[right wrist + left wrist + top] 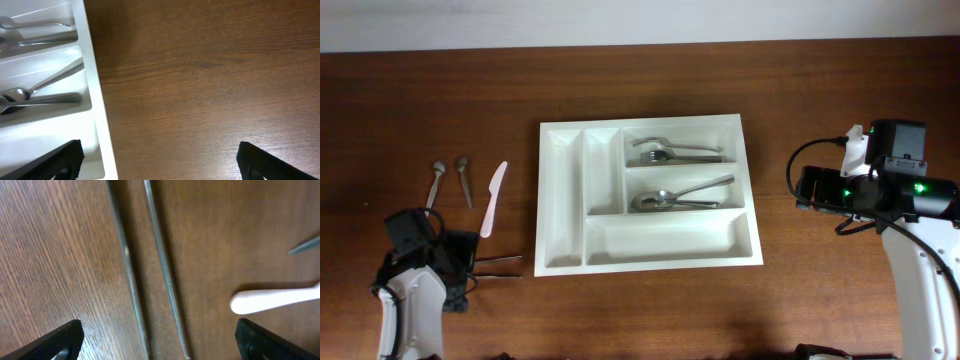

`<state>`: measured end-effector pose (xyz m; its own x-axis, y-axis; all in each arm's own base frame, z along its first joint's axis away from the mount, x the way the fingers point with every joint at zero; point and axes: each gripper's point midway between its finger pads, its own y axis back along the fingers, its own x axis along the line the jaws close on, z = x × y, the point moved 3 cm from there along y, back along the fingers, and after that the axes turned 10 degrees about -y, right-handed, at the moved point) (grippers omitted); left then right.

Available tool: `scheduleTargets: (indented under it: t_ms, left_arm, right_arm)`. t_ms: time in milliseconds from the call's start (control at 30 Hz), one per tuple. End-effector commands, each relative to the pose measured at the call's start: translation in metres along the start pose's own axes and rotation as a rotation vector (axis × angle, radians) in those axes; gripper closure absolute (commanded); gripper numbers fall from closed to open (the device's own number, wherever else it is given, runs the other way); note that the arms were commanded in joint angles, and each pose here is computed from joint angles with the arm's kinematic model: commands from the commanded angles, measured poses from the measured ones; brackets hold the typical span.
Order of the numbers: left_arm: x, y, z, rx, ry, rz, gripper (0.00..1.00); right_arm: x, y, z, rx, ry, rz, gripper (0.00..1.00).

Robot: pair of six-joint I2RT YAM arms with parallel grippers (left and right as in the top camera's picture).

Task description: Pack container

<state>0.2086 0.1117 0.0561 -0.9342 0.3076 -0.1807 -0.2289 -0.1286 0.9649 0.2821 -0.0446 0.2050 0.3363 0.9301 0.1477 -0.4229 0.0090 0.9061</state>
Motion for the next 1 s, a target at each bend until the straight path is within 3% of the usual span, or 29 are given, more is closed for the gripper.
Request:
scheduleTargets:
  t_ms: [0,500,667,833,967]
  left_arm:
    - [0.006,-0.014,-0.006,0.033,0.052,0.021,0.01]
    - [0.006,-0.042,-0.006,0.067,0.104,0.059,0.0]
    - [0.019,-0.039,-0.023,0.139,0.21,0.127,0.01]
    - [0.008,-0.036,-0.033,0.218,0.217,0.065,0.01]
    - [-0.007,-0.032,-0.017,0.158,0.104,-0.013,0.01]
  right_arm:
    - [0.005,0.0,-0.002,0.006,-0.005,0.028,0.01]
    - [0.005,0.001,-0.001,0.004,-0.005,0.03,0.01]
    - [0.005,0.001,-0.001,0.003,-0.005,0.03,0.01]
    - [0.005,0.001,-0.001,0.001,-0.004,0.03,0.01]
    - [0.005,0.001,0.0,-0.002,-0.004,0.031,0.01]
